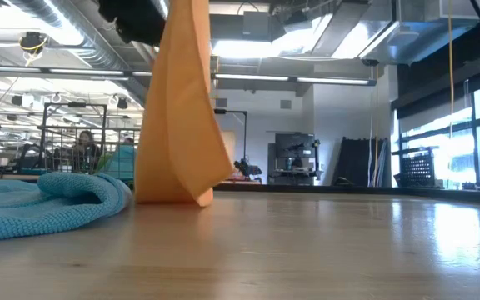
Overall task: Fold microfiber towels
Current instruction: Fold the orange microfiber cloth
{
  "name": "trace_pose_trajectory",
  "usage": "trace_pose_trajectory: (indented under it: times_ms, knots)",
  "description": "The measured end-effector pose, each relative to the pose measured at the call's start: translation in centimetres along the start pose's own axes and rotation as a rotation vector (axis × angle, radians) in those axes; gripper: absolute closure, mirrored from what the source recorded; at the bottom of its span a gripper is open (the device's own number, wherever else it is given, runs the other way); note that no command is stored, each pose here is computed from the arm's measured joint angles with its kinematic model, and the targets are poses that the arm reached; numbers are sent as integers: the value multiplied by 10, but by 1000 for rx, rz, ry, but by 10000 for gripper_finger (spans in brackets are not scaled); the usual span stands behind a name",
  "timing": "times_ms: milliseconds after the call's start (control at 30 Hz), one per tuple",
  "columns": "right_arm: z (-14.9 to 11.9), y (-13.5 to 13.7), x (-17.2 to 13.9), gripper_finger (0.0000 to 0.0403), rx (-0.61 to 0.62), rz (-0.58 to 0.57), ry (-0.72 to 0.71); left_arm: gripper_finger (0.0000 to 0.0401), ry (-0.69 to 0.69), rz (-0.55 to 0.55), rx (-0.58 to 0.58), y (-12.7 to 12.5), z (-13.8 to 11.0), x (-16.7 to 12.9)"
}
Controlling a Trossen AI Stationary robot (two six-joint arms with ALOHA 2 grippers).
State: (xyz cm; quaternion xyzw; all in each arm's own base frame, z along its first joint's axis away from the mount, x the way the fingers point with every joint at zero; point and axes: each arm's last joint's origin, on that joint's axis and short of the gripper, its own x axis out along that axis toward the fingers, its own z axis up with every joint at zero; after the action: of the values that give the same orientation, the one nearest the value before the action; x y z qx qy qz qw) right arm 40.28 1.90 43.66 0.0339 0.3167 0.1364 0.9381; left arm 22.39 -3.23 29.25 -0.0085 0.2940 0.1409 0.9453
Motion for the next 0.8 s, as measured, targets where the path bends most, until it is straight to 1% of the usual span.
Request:
trace_pose_trajectory:
  times_ms: [133,333,433,533,600,667,733,800]
  knots:
    - [0,0,-1,399,2,-1,-3,227,41,56,24,-3,-4,12]
    - [1,5,-6,399,24,4,-11,227,127,107,64,-10,-14,35]
    - [3,9,-16,399,33,8,-31,227,161,122,42,-12,-19,44]
    - [2,13,-29,400,37,9,-25,234,183,153,-4,-7,-20,47]
    - [-1,16,-37,400,45,2,5,250,182,192,-33,-1,-20,44]
    - [-4,19,-44,400,46,-11,24,280,135,209,-72,6,-14,39]
    - [-5,21,-51,400,44,-26,27,323,89,204,-114,14,-7,34]
    - [-4,22,-56,400,44,-35,19,374,51,175,-129,21,-1,28]
